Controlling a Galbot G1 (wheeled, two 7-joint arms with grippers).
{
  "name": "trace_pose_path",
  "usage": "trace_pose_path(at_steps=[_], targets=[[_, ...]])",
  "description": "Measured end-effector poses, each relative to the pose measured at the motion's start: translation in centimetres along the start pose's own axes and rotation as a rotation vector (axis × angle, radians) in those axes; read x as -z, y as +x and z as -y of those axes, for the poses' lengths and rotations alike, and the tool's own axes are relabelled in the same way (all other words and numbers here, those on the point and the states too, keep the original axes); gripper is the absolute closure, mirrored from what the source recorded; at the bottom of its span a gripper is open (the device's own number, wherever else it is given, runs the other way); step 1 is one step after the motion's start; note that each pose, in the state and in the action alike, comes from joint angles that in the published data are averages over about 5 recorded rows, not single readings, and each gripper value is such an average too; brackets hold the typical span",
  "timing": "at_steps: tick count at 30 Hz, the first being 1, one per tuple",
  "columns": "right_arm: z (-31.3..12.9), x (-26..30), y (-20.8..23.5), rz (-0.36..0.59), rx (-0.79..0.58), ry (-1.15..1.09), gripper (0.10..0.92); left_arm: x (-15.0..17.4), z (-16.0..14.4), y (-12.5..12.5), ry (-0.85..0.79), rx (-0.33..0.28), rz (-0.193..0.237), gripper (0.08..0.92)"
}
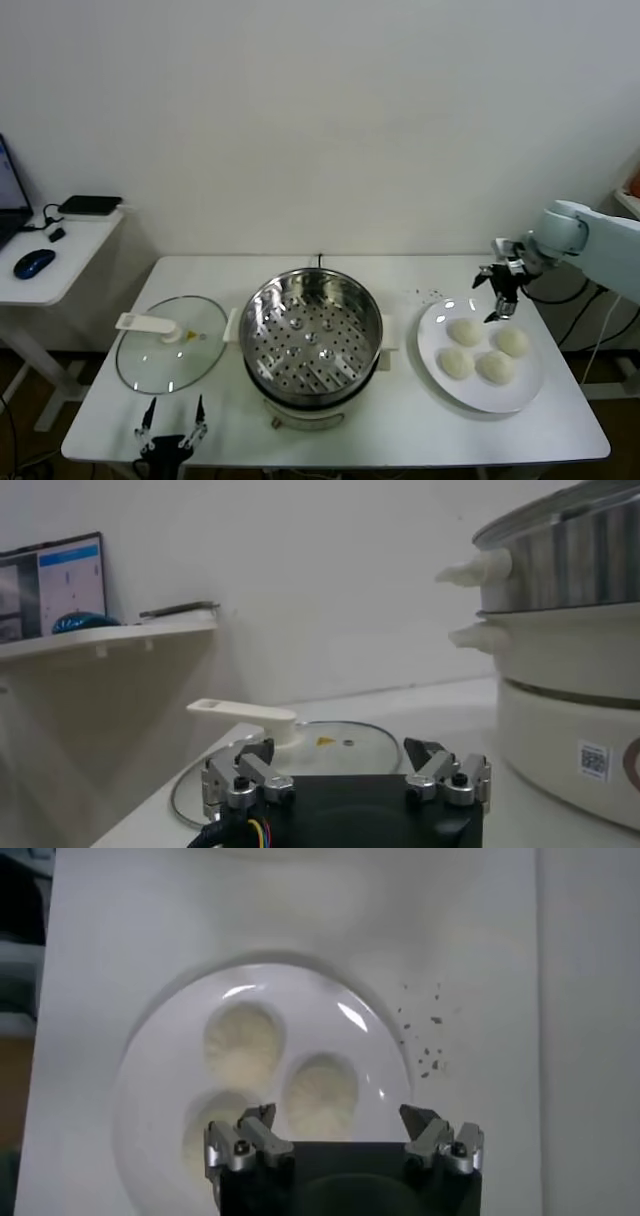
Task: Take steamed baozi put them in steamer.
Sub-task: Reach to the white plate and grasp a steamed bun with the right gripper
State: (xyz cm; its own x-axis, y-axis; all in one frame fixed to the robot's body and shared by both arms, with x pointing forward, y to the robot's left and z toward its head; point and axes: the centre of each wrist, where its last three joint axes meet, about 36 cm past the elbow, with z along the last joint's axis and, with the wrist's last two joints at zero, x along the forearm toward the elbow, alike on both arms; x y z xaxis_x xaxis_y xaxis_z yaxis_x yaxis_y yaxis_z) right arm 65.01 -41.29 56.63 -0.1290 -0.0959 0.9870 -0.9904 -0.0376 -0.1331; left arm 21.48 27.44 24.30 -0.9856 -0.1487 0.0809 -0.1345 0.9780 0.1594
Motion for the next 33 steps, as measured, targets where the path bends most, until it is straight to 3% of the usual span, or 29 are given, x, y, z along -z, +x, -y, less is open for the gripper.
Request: trace_pose_path(at_steps=[33], targets=[[0.9,0.2,-10.0,-0.049,0.057,-0.046,0.2,-1.0,-0.6,0.3,-0.034,0.006,-0.022,0.177]])
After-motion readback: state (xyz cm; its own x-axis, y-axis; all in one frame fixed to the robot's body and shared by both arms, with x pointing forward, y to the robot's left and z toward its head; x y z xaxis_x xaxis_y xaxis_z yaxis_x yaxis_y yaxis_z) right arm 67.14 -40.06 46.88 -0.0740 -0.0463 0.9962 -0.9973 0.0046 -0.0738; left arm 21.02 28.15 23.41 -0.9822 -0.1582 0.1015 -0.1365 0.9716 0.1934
